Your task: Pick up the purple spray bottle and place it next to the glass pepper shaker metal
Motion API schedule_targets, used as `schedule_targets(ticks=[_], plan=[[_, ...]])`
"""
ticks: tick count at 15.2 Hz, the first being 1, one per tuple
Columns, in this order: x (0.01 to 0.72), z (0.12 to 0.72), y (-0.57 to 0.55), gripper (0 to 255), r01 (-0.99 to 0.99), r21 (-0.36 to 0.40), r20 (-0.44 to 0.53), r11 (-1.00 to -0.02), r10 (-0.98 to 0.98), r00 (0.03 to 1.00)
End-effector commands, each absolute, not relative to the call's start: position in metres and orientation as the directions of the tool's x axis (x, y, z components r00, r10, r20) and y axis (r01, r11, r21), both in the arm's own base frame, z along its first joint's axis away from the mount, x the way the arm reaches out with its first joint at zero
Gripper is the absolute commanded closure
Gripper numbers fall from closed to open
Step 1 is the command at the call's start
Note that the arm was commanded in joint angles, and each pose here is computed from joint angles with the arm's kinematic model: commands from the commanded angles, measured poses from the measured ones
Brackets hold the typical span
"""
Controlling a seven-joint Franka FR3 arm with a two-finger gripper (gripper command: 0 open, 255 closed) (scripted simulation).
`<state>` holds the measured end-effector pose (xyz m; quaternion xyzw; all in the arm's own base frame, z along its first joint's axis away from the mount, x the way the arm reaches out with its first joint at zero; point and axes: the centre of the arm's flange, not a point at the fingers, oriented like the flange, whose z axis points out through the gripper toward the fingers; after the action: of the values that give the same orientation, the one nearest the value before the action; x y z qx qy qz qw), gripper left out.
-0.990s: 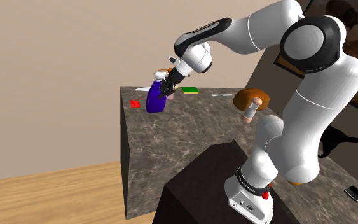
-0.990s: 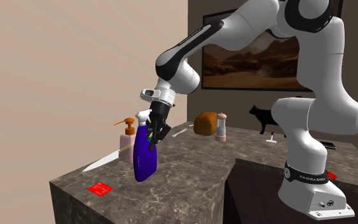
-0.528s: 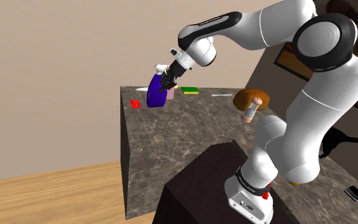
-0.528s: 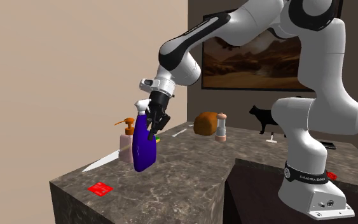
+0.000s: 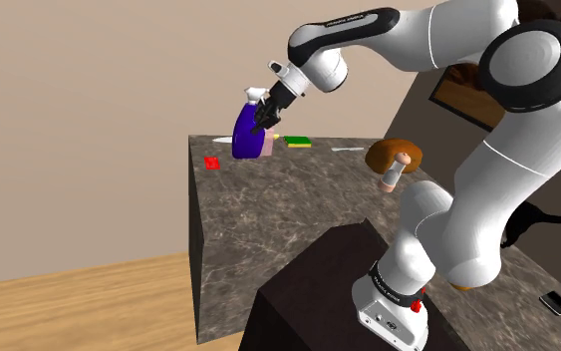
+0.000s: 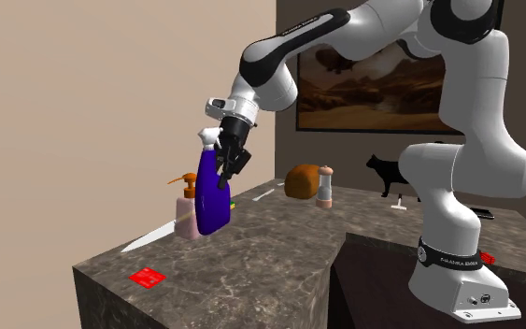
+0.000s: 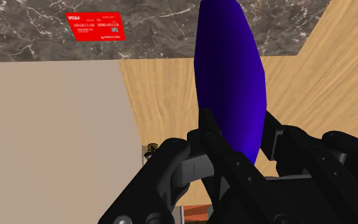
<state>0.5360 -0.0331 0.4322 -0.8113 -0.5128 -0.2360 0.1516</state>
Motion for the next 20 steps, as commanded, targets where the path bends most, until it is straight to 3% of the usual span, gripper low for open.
schedule_targets(ticks=[1,20], plan=[[0.537,0.443,-0.033,255,0.904,-0.004,0.538,-0.428,0.761,0.363],[0.537,0.543,-0.033,255,0.904,-0.004,0.538,-0.428,0.761,0.363]])
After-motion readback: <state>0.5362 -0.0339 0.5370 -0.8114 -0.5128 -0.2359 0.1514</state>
